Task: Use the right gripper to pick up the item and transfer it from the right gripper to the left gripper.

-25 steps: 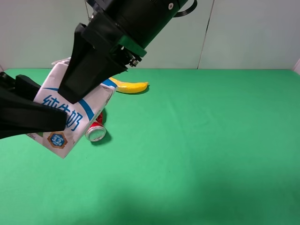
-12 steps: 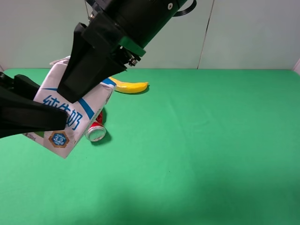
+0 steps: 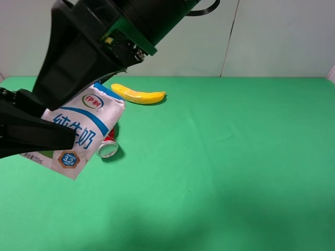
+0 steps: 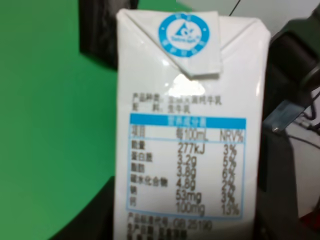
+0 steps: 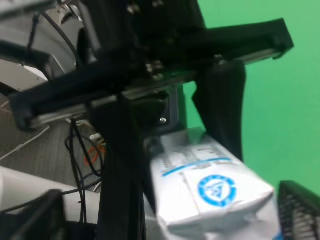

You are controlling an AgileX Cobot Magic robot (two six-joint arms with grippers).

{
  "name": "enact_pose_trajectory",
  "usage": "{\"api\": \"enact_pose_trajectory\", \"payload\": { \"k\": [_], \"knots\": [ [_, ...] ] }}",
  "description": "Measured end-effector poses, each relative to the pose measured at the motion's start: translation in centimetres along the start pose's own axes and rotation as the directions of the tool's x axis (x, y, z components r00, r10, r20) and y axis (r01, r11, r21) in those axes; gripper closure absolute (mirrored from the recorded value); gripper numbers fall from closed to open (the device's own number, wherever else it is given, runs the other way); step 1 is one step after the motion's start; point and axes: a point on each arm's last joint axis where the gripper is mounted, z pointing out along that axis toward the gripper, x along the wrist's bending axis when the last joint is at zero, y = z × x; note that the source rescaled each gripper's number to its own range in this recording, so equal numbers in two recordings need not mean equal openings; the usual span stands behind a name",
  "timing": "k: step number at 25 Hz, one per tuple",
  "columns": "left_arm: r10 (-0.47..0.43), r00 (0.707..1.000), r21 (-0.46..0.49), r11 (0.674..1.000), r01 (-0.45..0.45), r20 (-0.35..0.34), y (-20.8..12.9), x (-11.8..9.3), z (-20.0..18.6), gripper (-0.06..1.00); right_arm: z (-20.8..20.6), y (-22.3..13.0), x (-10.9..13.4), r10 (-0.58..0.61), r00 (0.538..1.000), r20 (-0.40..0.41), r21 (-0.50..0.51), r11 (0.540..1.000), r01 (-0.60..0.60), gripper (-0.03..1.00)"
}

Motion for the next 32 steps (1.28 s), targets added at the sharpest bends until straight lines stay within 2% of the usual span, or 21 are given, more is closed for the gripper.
{"api": "enact_pose_trajectory", "payload": {
  "k": [4,8,12,18,26,32],
  "knots": [
    [0.000,1.000,-0.001,1.000,0.000,0.000,0.0,0.0,0.0,0.94,-0.5,0.4,0.1,-0.030,0.999,0.030,0.008,1.000,0.030,-0.02],
    [0.000,1.000,-0.001,1.000,0.000,0.000,0.0,0.0,0.0,0.94,-1.5,1.2,0.2,-0.057,0.993,0.103,0.030,0.998,0.055,-0.03],
    [0.000,1.000,-0.001,1.000,0.000,0.000,0.0,0.0,0.0,0.94,-2.7,1.6,-0.4,-0.076,0.968,0.239,0.087,0.995,0.056,-0.03],
    [0.004,1.000,-0.001,1.000,-0.004,0.000,0.0,0.0,0.0,0.94,-4.4,1.0,-1.1,-0.086,0.900,0.427,0.169,0.986,0.014,-0.03],
    [0.007,1.000,-0.001,1.000,-0.007,0.000,0.0,0.0,0.0,0.94,-8.5,0.4,-0.3,-0.012,0.838,0.546,0.114,0.992,-0.060,-0.03],
    [0.007,1.000,-0.001,1.000,-0.007,0.000,0.0,0.0,0.0,0.94,-10.9,-2.6,1.2,0.052,0.794,0.606,0.087,0.988,-0.131,-0.03]
  ]
}}
